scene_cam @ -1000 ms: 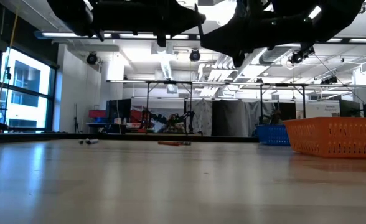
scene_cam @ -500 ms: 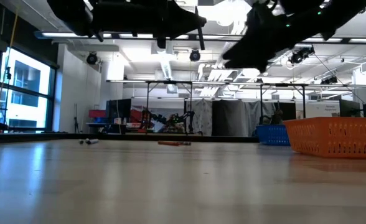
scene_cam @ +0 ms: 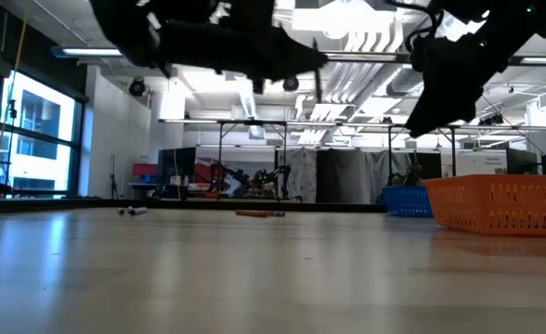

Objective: Sort crayons
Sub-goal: Put the blue crayon into the orange bin

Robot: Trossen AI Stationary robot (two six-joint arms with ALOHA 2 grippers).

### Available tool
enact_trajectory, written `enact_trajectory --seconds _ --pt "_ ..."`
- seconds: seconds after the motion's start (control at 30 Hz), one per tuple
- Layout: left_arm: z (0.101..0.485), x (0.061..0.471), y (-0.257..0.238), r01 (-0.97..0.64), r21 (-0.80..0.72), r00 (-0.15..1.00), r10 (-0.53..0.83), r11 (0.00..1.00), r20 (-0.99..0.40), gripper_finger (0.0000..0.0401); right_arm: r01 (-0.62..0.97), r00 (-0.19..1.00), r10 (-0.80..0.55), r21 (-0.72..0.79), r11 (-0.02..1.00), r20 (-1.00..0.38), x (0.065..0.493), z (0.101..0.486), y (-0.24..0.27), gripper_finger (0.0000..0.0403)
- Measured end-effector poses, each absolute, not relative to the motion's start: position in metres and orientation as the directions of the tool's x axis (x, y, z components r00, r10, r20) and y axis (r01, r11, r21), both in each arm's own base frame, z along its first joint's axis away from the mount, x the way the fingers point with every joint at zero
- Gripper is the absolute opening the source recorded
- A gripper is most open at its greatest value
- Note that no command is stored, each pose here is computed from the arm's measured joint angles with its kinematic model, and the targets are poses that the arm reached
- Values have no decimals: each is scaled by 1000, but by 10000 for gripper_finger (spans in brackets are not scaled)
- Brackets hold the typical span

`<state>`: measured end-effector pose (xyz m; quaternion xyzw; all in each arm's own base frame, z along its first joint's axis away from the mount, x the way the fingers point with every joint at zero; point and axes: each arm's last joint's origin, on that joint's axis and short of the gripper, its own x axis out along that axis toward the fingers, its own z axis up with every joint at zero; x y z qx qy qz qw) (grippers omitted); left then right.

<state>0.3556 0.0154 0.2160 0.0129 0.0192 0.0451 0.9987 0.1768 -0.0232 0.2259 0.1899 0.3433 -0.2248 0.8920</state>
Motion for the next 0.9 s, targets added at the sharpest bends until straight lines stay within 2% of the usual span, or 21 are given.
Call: enact_trajectory --seconds 0.1,0.23,0.33,0.53,0.7,0.9 --pt "210 380 17 -40 16 998 41 999 -45 7 550 634 -277 169 818 -722 174 223 -24 145" --pt "218 409 22 136 -31 991 -136 990 7 8 556 607 -274 152 817 -746 170 222 -24 145" --pt "222 427 19 196 -45 981 -195 980 27 8 577 541 -280 109 809 -793 161 221 -24 145" --pt "220 456 1 243 -37 969 -241 969 50 8 729 317 -432 -74 680 -844 133 243 -26 145" --pt "204 486 -8 261 -36 964 -259 965 53 8 744 310 -447 -79 664 -839 124 260 -25 145" --pt "180 504 -11 254 -43 967 -253 966 31 8 727 305 -447 -98 680 -841 121 262 -25 145"
